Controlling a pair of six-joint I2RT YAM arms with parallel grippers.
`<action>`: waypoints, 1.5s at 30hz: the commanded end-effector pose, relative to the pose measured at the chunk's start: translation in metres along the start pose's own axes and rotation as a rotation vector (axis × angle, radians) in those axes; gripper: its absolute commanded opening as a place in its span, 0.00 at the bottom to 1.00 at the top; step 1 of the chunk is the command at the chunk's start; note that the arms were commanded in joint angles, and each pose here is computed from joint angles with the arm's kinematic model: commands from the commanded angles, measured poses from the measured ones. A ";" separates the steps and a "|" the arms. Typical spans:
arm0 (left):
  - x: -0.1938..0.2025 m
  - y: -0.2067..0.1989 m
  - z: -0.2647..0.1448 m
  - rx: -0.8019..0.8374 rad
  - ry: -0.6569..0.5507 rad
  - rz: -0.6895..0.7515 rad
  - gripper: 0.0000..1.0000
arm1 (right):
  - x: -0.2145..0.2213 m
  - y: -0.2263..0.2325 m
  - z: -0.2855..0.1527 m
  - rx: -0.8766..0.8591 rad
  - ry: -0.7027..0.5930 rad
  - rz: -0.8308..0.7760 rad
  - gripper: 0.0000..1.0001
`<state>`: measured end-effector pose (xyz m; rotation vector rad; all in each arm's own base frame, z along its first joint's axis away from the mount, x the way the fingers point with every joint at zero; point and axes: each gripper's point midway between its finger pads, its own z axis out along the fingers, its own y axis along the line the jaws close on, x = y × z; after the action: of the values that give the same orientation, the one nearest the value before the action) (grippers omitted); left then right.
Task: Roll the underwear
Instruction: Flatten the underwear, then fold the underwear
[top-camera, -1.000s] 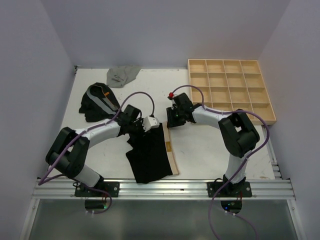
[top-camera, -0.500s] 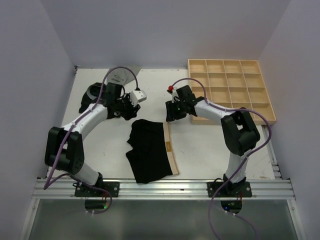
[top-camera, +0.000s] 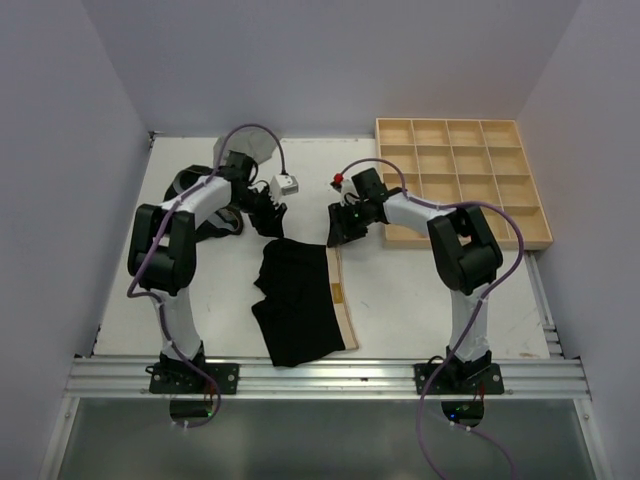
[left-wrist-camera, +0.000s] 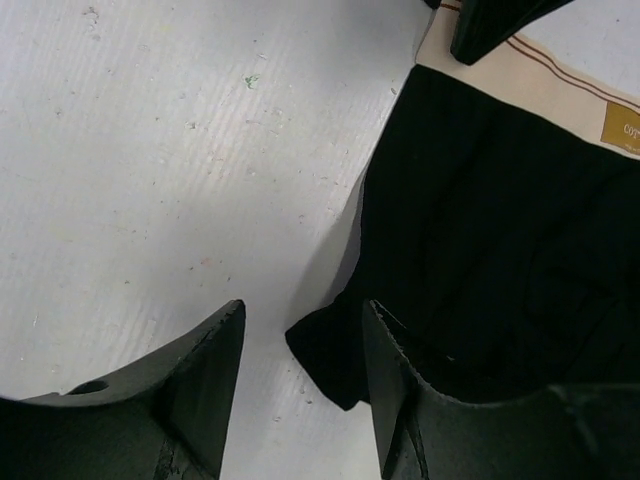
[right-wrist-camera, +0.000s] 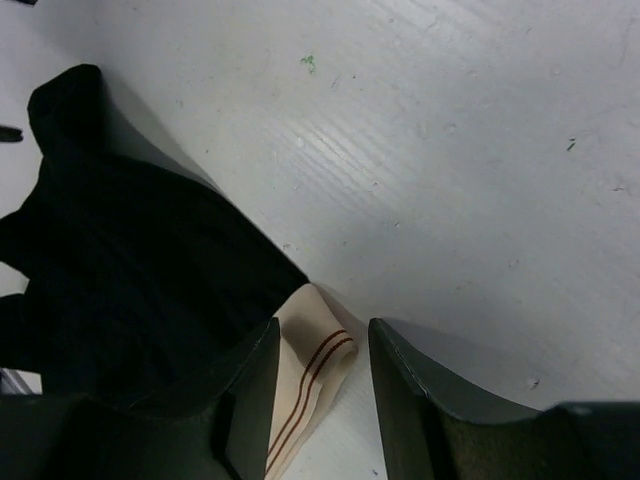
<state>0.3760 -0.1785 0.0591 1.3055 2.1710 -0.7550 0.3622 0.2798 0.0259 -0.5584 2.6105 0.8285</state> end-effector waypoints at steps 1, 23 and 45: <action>-0.016 -0.006 -0.011 0.104 -0.059 0.053 0.55 | 0.010 0.010 0.004 -0.072 0.055 0.004 0.46; 0.007 -0.018 0.016 0.312 -0.046 0.123 0.53 | 0.002 0.022 -0.009 -0.113 0.042 -0.040 0.03; 0.019 -0.033 -0.033 0.185 -0.077 0.156 0.04 | -0.006 0.029 -0.033 -0.114 -0.009 -0.069 0.00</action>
<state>0.3291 -0.1540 0.0606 1.4846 2.0365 -1.0042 0.3410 0.2810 0.0345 -0.6414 2.6323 0.9442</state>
